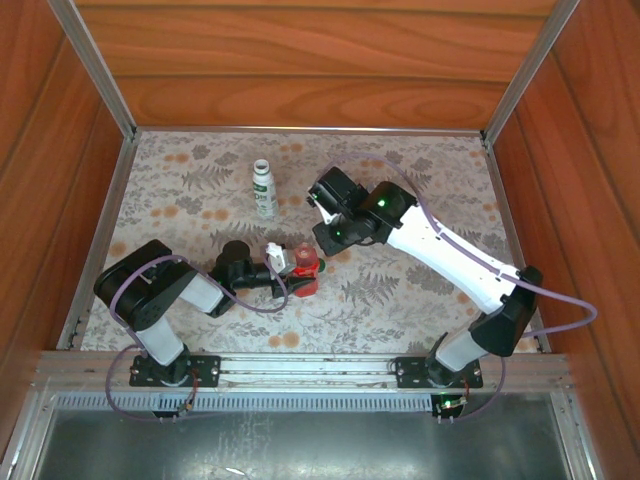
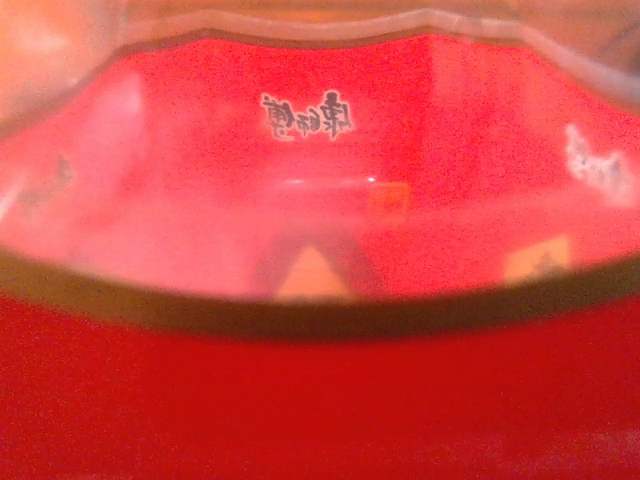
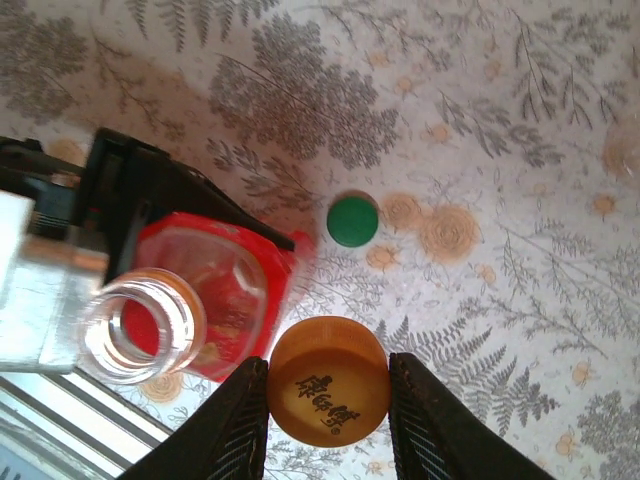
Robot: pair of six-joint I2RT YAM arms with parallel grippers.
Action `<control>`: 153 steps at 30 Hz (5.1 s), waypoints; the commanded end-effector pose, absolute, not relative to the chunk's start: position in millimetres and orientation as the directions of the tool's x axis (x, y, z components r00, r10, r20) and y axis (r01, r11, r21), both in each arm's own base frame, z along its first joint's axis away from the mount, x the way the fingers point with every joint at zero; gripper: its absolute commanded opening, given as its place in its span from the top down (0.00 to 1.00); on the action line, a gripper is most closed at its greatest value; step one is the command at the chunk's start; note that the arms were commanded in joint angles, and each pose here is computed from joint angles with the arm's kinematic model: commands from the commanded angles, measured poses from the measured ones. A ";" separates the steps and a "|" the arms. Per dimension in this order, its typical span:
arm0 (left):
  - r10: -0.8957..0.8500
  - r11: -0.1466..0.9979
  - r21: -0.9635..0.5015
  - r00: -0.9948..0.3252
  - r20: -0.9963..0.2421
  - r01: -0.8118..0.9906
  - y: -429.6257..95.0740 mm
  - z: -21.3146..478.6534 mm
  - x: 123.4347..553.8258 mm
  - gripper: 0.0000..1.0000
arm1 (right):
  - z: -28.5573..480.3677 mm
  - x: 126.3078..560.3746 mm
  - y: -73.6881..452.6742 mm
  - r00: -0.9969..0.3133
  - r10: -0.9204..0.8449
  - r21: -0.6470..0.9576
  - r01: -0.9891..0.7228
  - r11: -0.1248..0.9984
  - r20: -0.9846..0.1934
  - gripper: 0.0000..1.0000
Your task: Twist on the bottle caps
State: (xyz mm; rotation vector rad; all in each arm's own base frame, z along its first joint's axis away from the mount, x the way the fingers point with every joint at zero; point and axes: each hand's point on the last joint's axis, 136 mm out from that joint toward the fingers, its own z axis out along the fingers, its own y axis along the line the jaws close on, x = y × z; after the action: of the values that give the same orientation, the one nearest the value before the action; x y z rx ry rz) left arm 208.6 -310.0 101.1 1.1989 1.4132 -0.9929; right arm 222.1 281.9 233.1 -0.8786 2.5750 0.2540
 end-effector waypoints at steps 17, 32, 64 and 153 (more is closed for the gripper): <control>0.189 0.158 0.006 -0.025 -0.982 0.987 -311.3 92.3 209.1 0.47 | 245.8 204.3 315.3 -0.640 -0.657 0.078 -0.737 0.671 -0.398 0.64; 0.190 0.159 0.010 -0.020 -0.982 0.987 -310.6 92.4 208.5 0.47 | 230.3 194.5 325.3 -0.620 -0.716 0.061 -0.768 0.637 -0.321 0.64; 0.189 0.158 0.014 -0.017 -0.982 0.987 -309.6 93.3 207.5 0.47 | 224.5 192.2 323.3 -0.574 -0.777 -0.066 -0.792 0.607 -0.257 0.65; 0.182 0.153 0.008 -0.021 -0.983 0.988 -310.2 96.2 205.9 0.47 | 231.1 206.7 320.4 -0.605 -0.671 -0.057 -0.723 0.689 -0.429 0.49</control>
State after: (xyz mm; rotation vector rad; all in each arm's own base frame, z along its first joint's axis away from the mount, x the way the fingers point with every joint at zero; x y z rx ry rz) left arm 209.2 -311.7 100.9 1.2049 1.4059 -0.9962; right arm 207.2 328.0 235.9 -1.0335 2.4773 0.2771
